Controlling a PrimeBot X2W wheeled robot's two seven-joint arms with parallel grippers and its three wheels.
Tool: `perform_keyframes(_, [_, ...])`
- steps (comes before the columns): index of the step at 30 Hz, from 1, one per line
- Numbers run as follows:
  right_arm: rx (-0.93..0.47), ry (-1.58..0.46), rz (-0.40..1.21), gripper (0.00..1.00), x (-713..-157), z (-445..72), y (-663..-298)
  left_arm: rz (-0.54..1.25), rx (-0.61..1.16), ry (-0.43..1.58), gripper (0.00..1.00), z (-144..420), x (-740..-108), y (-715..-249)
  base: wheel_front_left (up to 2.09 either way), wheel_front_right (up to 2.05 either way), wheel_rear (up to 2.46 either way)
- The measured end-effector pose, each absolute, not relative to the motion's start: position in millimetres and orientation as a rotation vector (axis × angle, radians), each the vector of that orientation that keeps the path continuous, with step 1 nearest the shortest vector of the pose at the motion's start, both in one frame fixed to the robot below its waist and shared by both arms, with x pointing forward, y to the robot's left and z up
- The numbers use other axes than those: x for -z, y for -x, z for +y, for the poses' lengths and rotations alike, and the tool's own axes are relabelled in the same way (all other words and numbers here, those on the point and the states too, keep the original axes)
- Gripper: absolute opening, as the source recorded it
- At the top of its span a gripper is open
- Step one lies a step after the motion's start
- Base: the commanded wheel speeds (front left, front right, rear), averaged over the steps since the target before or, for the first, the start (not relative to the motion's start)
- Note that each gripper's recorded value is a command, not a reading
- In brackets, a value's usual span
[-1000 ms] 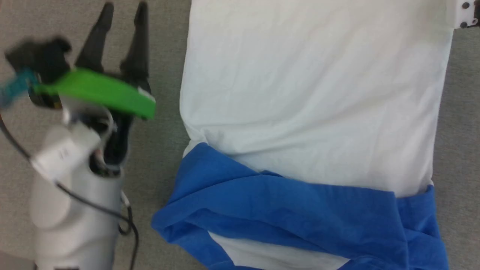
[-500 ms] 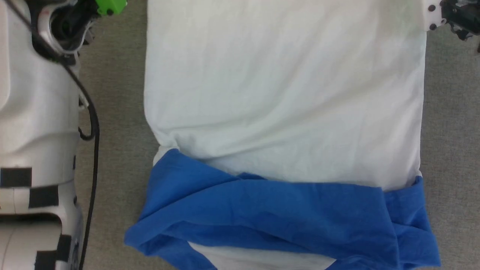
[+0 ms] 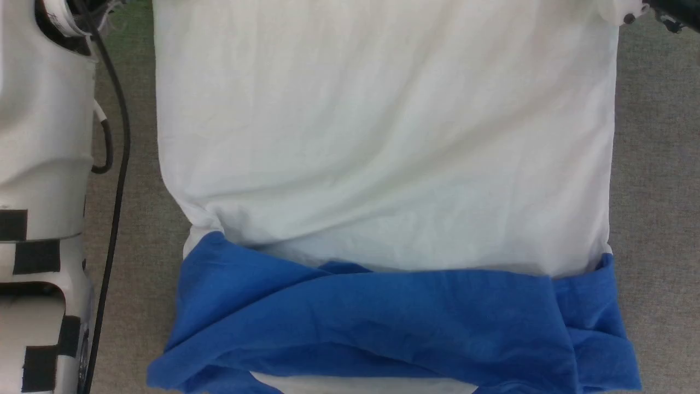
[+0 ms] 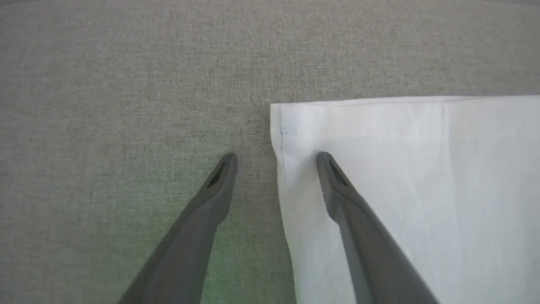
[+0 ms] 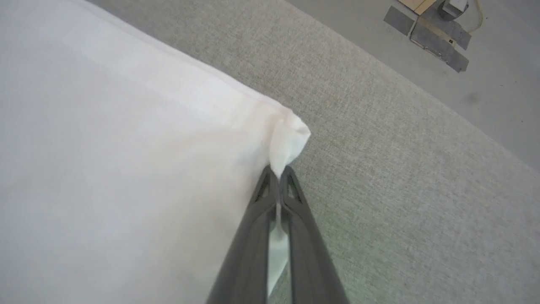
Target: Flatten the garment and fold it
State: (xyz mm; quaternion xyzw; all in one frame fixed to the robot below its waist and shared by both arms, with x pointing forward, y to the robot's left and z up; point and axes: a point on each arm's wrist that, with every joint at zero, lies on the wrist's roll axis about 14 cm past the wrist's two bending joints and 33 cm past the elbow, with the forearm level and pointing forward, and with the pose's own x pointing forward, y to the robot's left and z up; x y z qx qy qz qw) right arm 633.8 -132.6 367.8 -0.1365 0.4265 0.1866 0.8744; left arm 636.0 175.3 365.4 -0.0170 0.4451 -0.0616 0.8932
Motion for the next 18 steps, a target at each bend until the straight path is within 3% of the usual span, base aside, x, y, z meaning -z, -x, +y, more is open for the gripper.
perform_keyframes(2, [-0.394, 0.281, 0.888, 0.00, -366, -133, -634, 0.944, 0.125, 0.060, 1.00, 175, -360, -635, 0.00, 0.00, 0.00])
perform_keyframes(3, [-0.393, 0.285, 0.888, 0.00, -365, -134, -635, 0.951, 0.127, 0.069, 0.49, 174, -359, -635, 0.00, 0.00, 0.00])
perform_keyframes(5, [-0.394, 0.283, 0.880, 0.00, -365, -134, -637, 0.949, 0.131, 0.096, 0.00, 173, -359, -636, 0.00, 0.00, 0.00])
perform_keyframes(18, [-0.349, 0.266, 0.742, 0.00, -392, -142, -659, 0.642, 0.141, 0.223, 0.00, 177, -406, -660, 0.00, 0.00, 0.00])
